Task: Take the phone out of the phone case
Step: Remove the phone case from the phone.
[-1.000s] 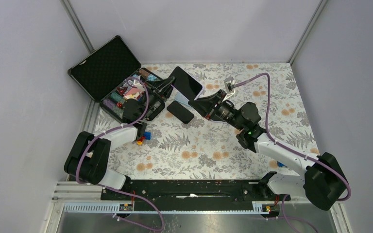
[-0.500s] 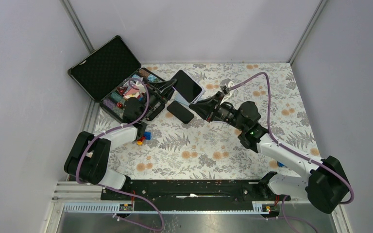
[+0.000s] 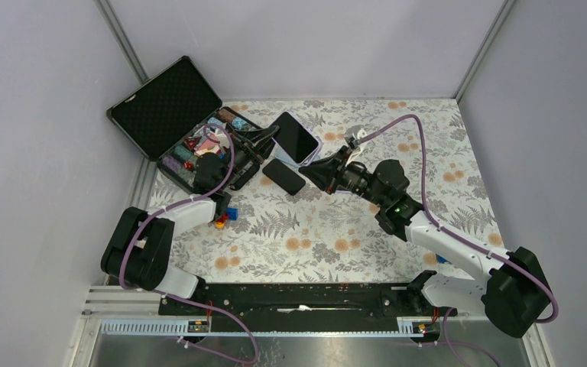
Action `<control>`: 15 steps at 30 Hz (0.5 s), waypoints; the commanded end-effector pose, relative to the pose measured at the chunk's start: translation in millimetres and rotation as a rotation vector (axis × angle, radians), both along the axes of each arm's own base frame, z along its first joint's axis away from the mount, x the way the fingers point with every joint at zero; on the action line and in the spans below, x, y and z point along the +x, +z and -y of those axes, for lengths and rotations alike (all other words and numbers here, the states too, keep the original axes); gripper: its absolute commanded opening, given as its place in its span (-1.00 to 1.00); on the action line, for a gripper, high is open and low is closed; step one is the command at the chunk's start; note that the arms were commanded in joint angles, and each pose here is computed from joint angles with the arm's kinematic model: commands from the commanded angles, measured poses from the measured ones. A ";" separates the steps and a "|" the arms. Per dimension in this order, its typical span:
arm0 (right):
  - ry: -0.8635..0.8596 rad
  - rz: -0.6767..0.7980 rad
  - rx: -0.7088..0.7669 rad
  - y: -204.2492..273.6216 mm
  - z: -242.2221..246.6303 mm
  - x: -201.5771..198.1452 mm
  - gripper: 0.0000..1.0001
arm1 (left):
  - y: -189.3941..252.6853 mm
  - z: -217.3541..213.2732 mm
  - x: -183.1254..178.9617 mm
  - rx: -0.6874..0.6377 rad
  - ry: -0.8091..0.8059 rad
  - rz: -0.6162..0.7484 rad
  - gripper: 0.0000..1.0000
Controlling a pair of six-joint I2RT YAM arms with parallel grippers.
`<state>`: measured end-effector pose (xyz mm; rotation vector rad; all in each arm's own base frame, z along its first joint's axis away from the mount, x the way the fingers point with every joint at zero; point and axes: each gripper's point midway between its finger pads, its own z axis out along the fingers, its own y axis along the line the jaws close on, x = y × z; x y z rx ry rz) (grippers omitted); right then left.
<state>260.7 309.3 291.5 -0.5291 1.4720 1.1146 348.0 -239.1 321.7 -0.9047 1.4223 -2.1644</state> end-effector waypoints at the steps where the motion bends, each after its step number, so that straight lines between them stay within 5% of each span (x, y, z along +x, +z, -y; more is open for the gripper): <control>1: -0.129 -0.056 -0.039 -19.2 19.3 20.3 -0.64 | 72.5 -3.4 -43.8 -0.150 -0.120 0.173 -1.00; 5: -0.134 -0.047 0.011 -2.0 25.9 13.5 0.15 | 71.1 -4.8 -41.7 -0.149 -0.107 0.180 -1.00; 13: -0.059 -0.060 0.069 23.6 30.7 -4.6 0.92 | 70.0 -7.9 -38.1 -0.118 -0.079 0.202 -1.00; 15: -0.036 -0.070 0.115 36.2 32.0 -8.7 0.97 | 69.1 -8.0 -38.0 -0.112 -0.076 0.202 -1.00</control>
